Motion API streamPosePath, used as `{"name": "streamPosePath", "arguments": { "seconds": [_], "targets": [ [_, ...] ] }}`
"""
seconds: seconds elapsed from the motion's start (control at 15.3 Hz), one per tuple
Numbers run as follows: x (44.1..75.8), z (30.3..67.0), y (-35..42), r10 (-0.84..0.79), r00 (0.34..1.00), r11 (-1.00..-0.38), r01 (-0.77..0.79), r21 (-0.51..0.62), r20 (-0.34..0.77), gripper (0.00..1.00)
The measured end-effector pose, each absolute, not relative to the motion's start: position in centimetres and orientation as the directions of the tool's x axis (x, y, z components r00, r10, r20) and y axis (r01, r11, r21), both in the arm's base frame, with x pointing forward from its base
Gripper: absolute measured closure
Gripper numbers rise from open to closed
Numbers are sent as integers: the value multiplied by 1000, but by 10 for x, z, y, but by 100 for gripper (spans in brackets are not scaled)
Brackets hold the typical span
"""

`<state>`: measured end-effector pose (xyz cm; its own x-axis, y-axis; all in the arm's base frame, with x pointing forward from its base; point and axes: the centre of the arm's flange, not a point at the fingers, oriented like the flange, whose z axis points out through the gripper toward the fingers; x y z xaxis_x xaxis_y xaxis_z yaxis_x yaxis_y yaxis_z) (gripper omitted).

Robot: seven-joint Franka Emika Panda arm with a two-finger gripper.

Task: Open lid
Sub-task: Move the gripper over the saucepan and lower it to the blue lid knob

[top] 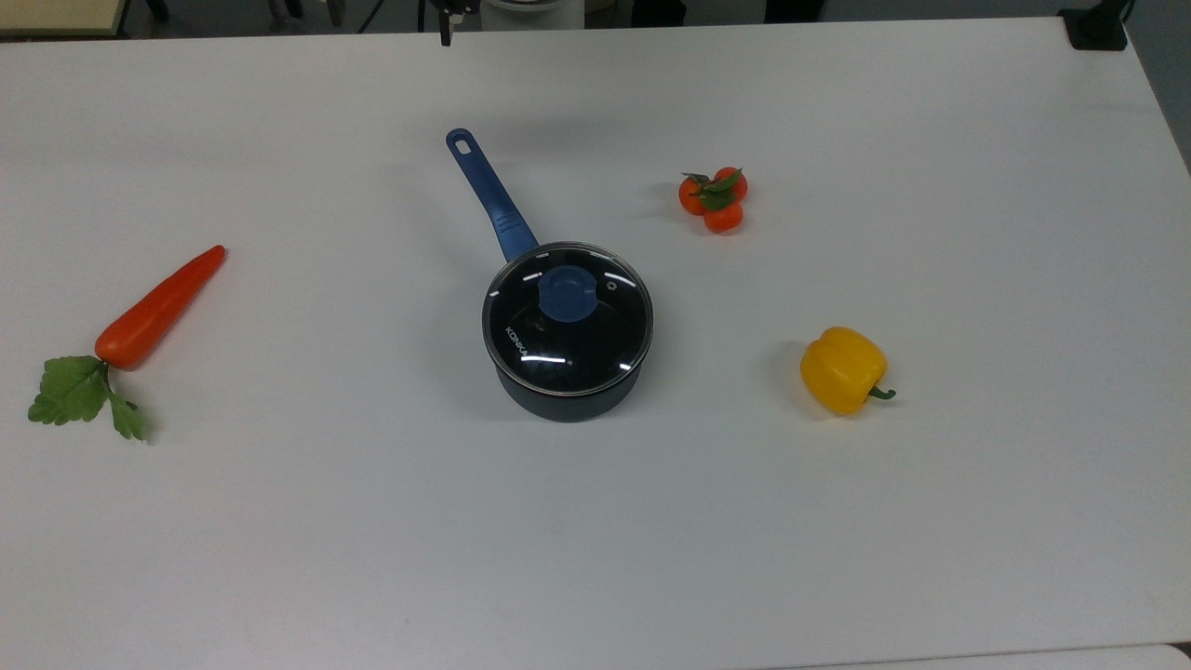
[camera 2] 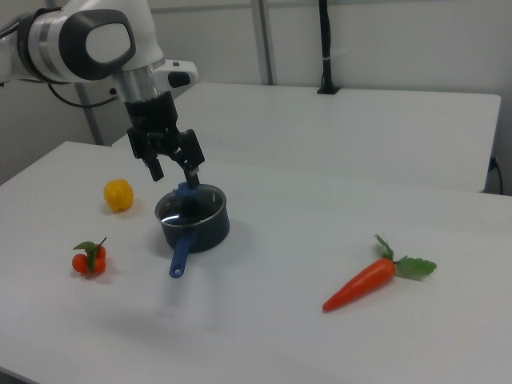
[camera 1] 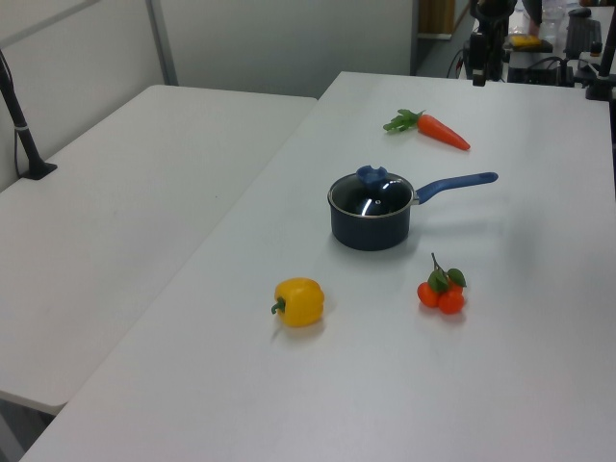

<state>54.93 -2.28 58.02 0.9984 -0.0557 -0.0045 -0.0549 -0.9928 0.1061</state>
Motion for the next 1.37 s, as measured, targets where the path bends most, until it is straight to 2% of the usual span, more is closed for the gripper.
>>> {"name": "streamPosePath", "arguments": {
  "seconds": [0.59, 1.05, 1.37],
  "targets": [
    [553, 578, -13, -38, 999, -994, -37, 104, -6, 0],
    [589, 561, 36, 38, 999, -996, 38, 78, -3, 0],
    [615, 540, 63, 67, 995, -998, 65, 25, 71, 0]
  ]
}}
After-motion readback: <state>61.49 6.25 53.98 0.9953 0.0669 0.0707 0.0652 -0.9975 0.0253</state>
